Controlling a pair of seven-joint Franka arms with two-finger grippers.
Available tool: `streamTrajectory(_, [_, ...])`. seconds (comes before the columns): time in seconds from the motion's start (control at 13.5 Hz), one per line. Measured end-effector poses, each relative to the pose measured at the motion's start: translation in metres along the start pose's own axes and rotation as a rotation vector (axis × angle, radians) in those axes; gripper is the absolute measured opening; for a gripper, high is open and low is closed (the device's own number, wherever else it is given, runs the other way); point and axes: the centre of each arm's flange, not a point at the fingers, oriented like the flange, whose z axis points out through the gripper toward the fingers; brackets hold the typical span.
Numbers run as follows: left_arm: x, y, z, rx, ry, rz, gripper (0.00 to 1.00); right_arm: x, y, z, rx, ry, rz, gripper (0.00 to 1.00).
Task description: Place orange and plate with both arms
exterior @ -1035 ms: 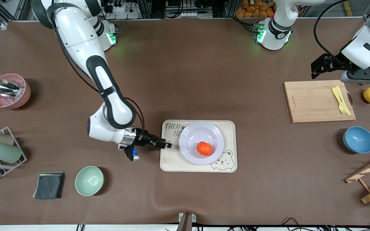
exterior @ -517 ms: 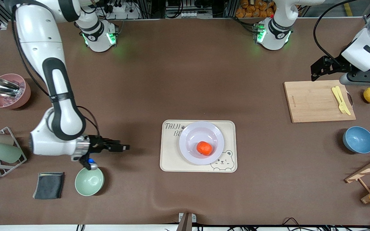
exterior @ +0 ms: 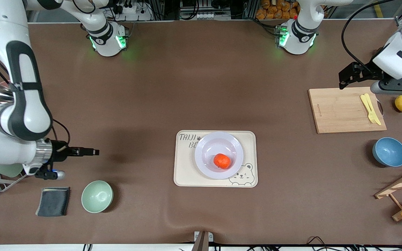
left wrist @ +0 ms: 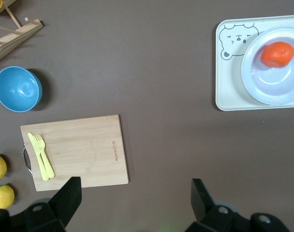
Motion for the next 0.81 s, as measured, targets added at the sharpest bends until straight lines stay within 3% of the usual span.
streamTrajectory(0.15, [0.002, 0.000, 0.003, 0.000, -0.006, 0.000, 1.00, -0.023, -0.014, -0.052, -0.070, 0.016, -0.042, 1.00])
streamTrajectory(0.52, [0.003, 0.002, 0.005, 0.000, -0.008, 0.002, 1.00, -0.105, -0.044, -0.181, -0.305, 0.151, -0.117, 1.00])
streamTrajectory(0.67, [0.003, 0.001, 0.004, 0.000, -0.007, 0.001, 1.00, -0.129, -0.049, -0.205, -0.354, 0.169, -0.122, 1.00])
streamTrajectory(0.81, [0.004, 0.001, 0.004, -0.001, -0.005, -0.002, 1.00, -0.145, -0.046, -0.212, -0.366, 0.166, -0.113, 1.00])
